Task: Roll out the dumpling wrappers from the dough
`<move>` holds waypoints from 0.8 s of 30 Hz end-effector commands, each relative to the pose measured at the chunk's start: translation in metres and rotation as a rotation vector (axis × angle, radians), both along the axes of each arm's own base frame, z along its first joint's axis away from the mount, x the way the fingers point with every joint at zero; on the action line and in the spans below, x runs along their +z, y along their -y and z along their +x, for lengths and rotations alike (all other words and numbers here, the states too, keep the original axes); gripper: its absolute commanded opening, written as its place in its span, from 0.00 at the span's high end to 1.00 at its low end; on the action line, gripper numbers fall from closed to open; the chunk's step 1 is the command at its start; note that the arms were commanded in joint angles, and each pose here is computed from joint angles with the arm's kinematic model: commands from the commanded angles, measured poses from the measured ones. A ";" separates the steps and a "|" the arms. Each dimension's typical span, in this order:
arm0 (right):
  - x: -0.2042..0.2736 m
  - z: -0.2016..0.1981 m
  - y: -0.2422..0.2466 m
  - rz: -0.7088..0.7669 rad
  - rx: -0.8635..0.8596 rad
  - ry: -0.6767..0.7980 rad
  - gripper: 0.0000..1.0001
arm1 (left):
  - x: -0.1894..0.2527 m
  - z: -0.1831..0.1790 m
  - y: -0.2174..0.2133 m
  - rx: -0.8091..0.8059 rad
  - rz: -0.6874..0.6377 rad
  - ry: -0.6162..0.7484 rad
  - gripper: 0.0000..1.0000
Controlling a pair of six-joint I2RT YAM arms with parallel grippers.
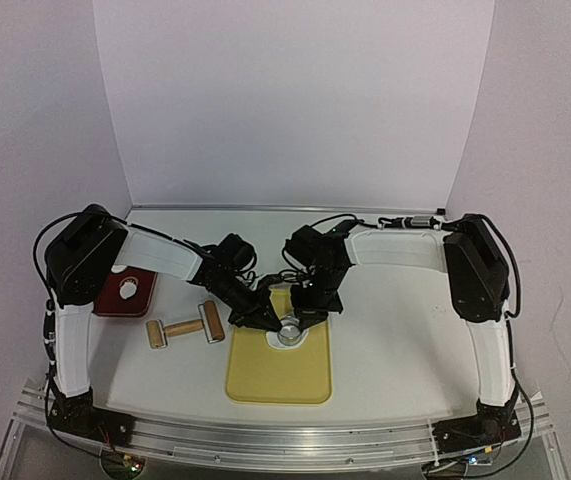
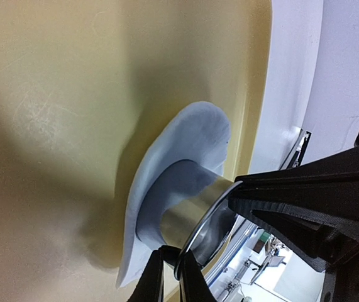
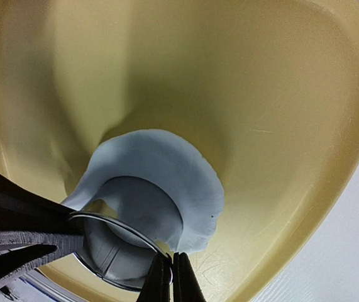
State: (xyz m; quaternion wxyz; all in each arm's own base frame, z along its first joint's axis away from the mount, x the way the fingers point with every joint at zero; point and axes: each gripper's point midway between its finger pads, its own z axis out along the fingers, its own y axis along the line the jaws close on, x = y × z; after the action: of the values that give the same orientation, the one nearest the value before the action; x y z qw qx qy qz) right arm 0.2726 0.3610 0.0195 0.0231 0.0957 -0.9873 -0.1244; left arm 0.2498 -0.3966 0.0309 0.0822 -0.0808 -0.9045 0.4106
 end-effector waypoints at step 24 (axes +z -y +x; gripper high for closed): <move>-0.043 0.000 -0.003 -0.093 0.008 0.044 0.97 | -0.061 -0.022 -0.014 -0.064 0.217 0.049 0.98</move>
State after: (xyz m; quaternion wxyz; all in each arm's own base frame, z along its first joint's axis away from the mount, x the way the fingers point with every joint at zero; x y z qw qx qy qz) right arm 0.2736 0.3639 0.0279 0.0153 0.0900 -0.9880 -0.1245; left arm 0.2515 -0.3972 0.0346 0.0703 -0.0882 -0.8984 0.4245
